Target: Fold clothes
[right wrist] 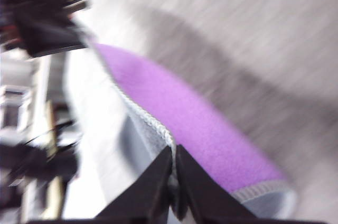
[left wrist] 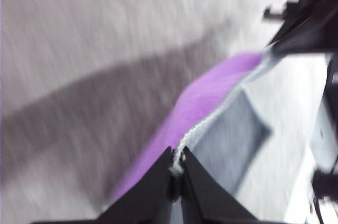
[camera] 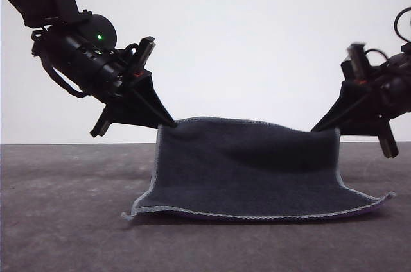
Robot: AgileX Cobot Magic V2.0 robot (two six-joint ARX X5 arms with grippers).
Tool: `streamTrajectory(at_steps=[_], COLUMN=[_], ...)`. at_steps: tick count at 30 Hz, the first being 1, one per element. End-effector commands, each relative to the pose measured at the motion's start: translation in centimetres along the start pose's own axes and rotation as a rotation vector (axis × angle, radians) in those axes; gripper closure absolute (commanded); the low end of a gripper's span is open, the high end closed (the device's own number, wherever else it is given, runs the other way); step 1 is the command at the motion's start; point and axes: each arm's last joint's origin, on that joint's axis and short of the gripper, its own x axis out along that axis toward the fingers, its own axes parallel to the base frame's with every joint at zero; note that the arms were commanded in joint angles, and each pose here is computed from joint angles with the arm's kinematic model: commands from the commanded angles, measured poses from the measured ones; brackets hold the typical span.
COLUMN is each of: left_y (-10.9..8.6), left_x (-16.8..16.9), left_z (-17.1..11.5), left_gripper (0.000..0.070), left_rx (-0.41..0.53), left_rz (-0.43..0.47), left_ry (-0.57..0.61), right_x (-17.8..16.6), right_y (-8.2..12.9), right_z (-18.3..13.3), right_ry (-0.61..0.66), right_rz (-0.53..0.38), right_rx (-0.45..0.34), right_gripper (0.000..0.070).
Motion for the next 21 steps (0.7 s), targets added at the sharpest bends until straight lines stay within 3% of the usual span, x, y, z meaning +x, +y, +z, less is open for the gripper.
streamTrajectory(at_steps=[1,16,21], left_y=[-0.6,-2.6,-2.9], left_x=[-0.2,1.1,1.3], left_z=[0.2,-2.1,-2.3], left_gripper=[0.0699,0.0696,0.0624], left_rx=[0.071,0.069,0.067], left_rz=[-0.01,-0.059,-0.065], left_ry=[0.017,0.213,0.234], right_x=[-0.1,-0.1,-0.1], right_y=[0.2,1.1,1.2], right_z=[-0.1,-1.9,-2.1], right_ry=[0.015,0.119,0.125], right_rz=[0.014,0.049,0.054], right_rx=[-0.089,-0.063,-0.071], right_gripper=[0.0695,0.0695,0.0678])
